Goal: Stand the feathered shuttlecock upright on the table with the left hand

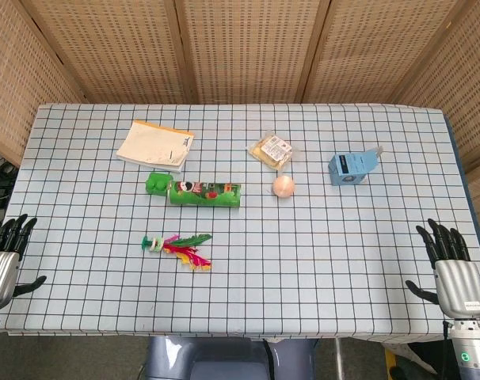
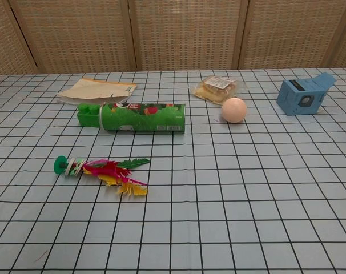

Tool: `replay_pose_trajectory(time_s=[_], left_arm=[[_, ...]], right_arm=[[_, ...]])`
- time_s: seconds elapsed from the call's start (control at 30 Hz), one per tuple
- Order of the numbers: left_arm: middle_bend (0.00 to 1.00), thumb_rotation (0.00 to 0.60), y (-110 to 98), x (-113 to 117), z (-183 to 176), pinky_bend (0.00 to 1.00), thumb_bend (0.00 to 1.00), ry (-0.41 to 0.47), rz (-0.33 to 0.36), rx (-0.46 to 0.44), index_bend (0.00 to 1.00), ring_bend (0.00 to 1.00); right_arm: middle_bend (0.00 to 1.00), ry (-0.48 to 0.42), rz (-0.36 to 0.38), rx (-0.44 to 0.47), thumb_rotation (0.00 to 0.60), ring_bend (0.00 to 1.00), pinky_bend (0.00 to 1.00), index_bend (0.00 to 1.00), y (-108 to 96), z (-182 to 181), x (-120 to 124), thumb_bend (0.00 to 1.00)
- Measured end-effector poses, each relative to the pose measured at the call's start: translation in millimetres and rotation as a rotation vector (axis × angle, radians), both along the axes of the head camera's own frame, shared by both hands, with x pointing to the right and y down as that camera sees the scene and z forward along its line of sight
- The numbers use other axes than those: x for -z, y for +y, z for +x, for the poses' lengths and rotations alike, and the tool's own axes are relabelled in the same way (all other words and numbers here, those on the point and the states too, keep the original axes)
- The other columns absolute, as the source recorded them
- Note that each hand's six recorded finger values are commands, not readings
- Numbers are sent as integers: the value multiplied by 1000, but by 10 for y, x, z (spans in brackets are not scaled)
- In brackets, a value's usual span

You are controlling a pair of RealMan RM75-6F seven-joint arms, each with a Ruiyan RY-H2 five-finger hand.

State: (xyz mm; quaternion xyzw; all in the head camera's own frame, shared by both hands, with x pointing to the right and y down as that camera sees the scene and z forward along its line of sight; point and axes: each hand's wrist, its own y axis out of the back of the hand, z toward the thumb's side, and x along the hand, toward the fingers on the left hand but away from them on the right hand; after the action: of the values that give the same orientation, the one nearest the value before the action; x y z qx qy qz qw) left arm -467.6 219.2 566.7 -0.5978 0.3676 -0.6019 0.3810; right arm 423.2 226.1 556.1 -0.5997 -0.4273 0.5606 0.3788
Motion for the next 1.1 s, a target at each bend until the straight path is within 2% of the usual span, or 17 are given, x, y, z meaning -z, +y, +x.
replay_pose_trajectory(time_s=[0.3, 0.63, 0.83, 0.97, 1.1], left_arm=[[0, 600, 25, -35, 6, 0, 0, -19, -41, -7, 0, 0], [0, 600, 6, -21, 121, 0, 0, -9, -31, -44, 0, 0], [0, 600, -88, -43, 326, 0, 5, -1, -30, -89, 10, 0], [0, 600, -192, -64, 527, 0, 122, 9, -29, -130, 151, 0], [0, 600, -336, -167, 842, 0, 147, 31, -43, -192, 289, 0]], right_arm=[[0, 1, -17, 8, 600, 0, 0, 28, 16, -18, -32, 105], [0, -6, -16, -7, 600, 0, 0, 57, 4, 0, -16, 105], [0, -19, -14, -22, 600, 0, 0, 67, -17, 41, -31, 105], [0, -25, -14, -30, 600, 0, 0, 80, -25, 56, -40, 105], [0, -26, -28, -37, 600, 0, 0, 88, -25, 69, -77, 105]])
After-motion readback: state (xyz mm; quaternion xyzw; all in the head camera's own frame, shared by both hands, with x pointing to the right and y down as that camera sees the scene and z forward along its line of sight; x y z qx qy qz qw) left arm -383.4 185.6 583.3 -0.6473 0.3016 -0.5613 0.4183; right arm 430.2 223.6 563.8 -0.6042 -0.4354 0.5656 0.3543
